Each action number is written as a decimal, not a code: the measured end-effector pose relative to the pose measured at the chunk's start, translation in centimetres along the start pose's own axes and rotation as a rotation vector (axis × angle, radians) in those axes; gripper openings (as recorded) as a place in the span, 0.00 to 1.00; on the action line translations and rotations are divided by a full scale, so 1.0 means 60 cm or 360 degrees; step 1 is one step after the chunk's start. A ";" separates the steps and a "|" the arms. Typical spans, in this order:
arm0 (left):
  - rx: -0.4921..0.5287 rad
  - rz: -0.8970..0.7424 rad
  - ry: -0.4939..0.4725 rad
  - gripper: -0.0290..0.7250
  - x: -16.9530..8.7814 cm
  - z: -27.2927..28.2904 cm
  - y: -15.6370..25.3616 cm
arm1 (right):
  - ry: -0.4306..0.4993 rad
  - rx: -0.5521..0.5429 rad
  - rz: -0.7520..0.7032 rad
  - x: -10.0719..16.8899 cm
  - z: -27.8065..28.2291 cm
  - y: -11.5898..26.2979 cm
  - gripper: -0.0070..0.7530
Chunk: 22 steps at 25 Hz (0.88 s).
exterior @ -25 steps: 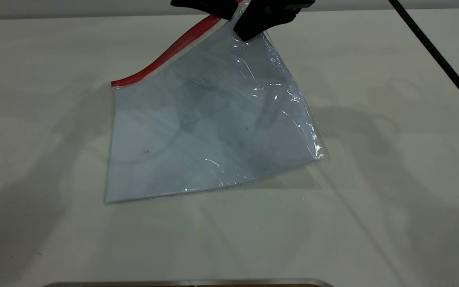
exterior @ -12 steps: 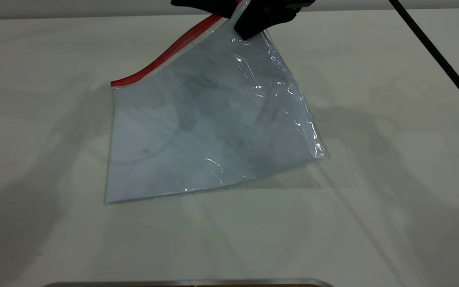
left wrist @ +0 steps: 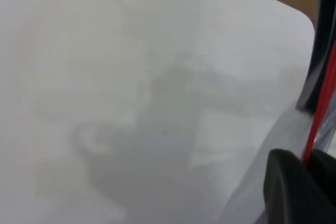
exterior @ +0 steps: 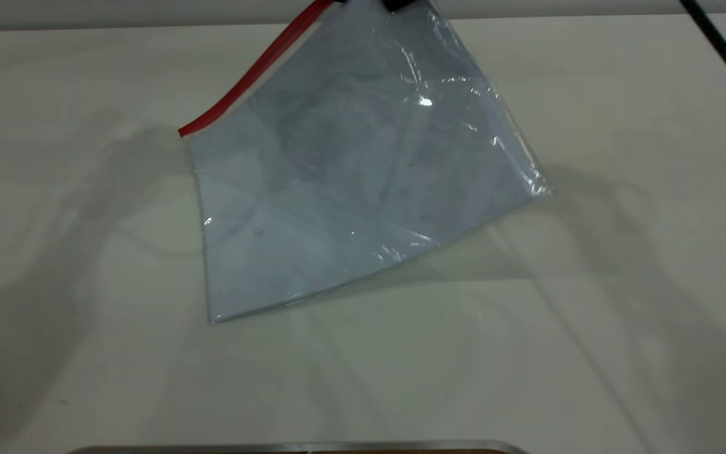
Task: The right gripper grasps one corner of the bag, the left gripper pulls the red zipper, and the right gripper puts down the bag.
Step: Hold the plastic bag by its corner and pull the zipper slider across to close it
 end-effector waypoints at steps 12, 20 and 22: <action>0.0251 0.0097 -0.0286 0.12 0.078 0.064 0.084 | 0.0041 -0.0152 -0.0100 -0.037 0.035 -0.010 0.05; 0.0489 0.0356 -0.0434 0.12 0.115 0.119 0.168 | 0.0081 -0.0204 -0.0116 -0.059 0.052 -0.008 0.05; 0.0547 0.0396 -0.0462 0.12 0.118 0.130 0.182 | 0.0083 -0.0206 -0.0108 -0.060 0.052 -0.008 0.05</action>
Point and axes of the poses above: a point on each arm's last joint axis where the gripper is mounted, z pointing back along that axis away from the gripper, x along the wrist's bending axis when the last joint is at zero, y = z × x, the point moved 9 cm from there along -z, pointing out along that axis toward the gripper, and after that the axes turned 4 degrees about z, right-handed, at the moved point
